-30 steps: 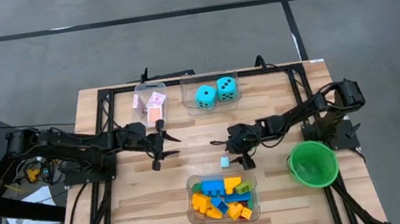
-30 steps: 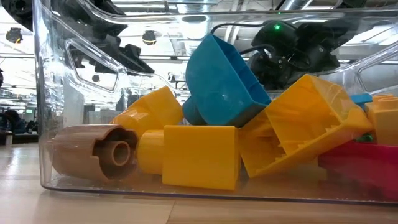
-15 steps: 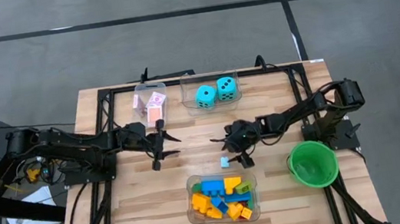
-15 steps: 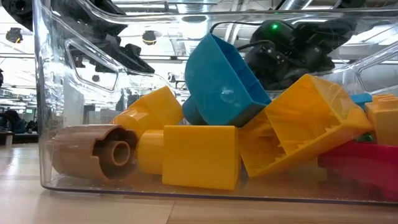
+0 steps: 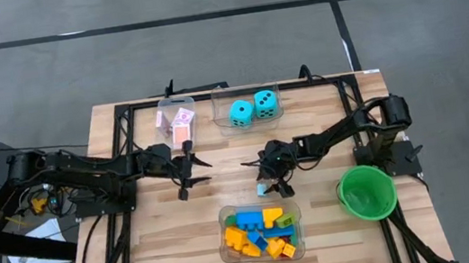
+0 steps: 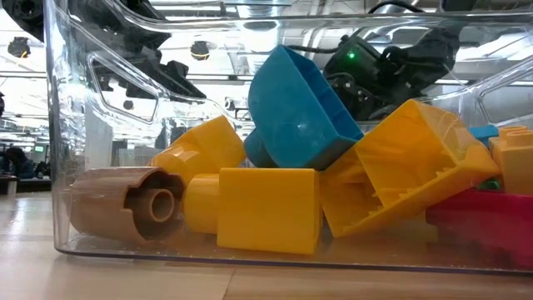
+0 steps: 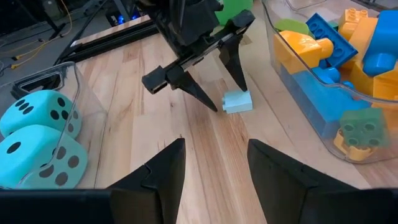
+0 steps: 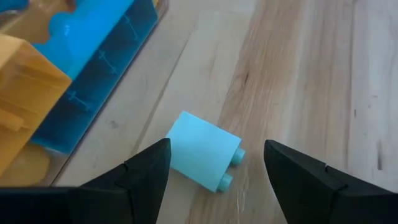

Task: Pick & Place Toys
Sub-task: Put the light blue game piece into the bottom transparent bin, then return to Home Position

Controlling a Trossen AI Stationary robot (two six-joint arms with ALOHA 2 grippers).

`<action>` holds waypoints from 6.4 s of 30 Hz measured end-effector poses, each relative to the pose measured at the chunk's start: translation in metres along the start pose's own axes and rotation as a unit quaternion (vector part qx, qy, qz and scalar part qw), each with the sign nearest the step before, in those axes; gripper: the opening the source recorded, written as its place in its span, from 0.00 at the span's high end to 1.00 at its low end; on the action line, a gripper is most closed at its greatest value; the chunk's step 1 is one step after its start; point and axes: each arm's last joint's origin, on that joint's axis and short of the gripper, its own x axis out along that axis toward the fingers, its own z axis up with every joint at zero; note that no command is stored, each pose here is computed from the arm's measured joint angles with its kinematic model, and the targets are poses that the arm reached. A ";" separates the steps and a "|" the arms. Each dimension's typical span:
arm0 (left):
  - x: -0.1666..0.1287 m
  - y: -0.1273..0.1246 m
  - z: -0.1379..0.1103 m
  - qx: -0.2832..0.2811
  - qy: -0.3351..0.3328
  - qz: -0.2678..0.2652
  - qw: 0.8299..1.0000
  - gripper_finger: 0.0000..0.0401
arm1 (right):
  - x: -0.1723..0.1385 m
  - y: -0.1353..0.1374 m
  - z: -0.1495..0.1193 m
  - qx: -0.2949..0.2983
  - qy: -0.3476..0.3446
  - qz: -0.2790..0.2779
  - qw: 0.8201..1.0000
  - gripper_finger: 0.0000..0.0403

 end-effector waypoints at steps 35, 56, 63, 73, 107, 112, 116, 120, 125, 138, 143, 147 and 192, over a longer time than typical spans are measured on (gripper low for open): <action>0.000 -0.005 0.000 -0.022 0.003 -0.012 1.000 0.58 | -0.027 -0.003 0.015 0.013 -0.021 -0.047 0.999 0.34; 0.001 -0.013 0.005 -0.016 -0.010 -0.028 0.999 0.58 | -0.010 -0.016 -0.006 0.008 0.029 -0.063 0.998 0.18; 0.001 -0.013 0.005 -0.016 -0.011 -0.028 0.999 0.58 | -0.002 -0.020 -0.009 0.007 0.021 -0.068 0.997 0.18; 0.001 -0.013 0.005 -0.016 -0.011 -0.027 0.999 0.58 | -0.002 -0.020 -0.009 0.008 0.027 -0.086 0.996 0.27; -0.004 0.007 0.028 -0.008 -0.123 0.098 0.988 0.58 | -0.069 0.001 0.018 0.033 -0.047 -0.035 0.998 0.55; -0.012 0.026 0.037 -0.014 -0.190 0.159 0.969 0.58 | -0.089 0.015 0.023 0.010 -0.130 0.019 0.991 0.55; -0.018 0.038 0.041 -0.037 -0.232 0.192 0.953 0.58 | -0.098 0.025 0.020 -0.001 -0.185 0.051 0.981 0.54; -0.023 0.045 0.044 -0.051 -0.261 0.210 0.941 0.58 | -0.101 0.033 0.016 -0.003 -0.221 0.065 0.973 0.53; -0.023 0.048 0.046 -0.061 -0.290 0.217 0.930 0.58 | -0.094 0.046 0.018 -0.011 -0.241 0.091 0.966 0.55; -0.011 0.047 0.041 -0.075 -0.285 0.206 0.933 0.58 | -0.058 0.072 0.027 -0.005 -0.266 0.128 0.955 0.54; -0.011 0.045 0.044 -0.064 -0.304 0.178 0.934 0.58 | -0.045 0.085 0.040 -0.015 -0.256 0.154 0.954 0.54; -0.012 0.040 0.049 -0.060 -0.323 0.165 0.930 0.58 | -0.037 0.091 0.048 -0.016 -0.246 0.166 0.955 0.54; -0.019 0.018 0.067 -0.040 -0.378 0.170 0.909 0.59 | -0.005 0.105 0.075 -0.007 -0.167 0.170 0.971 0.36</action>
